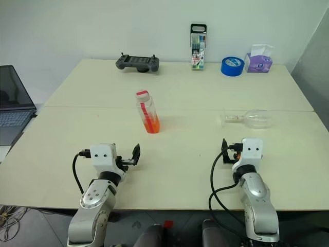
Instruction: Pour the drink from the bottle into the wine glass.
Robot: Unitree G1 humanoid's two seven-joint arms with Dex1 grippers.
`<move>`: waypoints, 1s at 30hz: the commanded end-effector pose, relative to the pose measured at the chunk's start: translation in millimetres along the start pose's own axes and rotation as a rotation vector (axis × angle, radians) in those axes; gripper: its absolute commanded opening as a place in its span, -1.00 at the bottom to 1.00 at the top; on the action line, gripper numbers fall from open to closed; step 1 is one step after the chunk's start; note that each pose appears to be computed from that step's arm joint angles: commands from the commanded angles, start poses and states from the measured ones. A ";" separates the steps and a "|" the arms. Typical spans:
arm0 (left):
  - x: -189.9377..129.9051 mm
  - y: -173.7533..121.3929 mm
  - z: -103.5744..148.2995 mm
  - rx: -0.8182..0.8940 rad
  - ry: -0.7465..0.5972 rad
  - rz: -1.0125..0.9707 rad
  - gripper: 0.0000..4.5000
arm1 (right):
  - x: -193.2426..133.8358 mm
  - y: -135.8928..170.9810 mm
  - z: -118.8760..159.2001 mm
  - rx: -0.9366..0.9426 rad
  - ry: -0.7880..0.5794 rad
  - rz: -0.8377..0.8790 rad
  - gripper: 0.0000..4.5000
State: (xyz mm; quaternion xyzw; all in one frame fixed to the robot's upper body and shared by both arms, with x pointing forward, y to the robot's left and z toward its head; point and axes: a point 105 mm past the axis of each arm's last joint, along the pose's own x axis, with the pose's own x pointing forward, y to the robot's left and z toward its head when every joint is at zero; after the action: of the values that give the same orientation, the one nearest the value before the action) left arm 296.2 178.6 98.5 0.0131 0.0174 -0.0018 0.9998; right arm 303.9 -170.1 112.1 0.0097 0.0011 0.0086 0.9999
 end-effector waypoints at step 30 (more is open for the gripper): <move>59.5 -40.5 84.4 -0.046 -0.242 -0.051 0.99 | 14.6 104.4 100.9 -0.113 -0.192 0.803 1.00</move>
State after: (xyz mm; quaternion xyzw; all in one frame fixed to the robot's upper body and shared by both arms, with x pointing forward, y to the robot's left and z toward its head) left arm 356.7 135.5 166.6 -0.0100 -0.0760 -0.0236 0.9968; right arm 319.0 -69.9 199.8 -0.0435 -0.0688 0.3882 0.9180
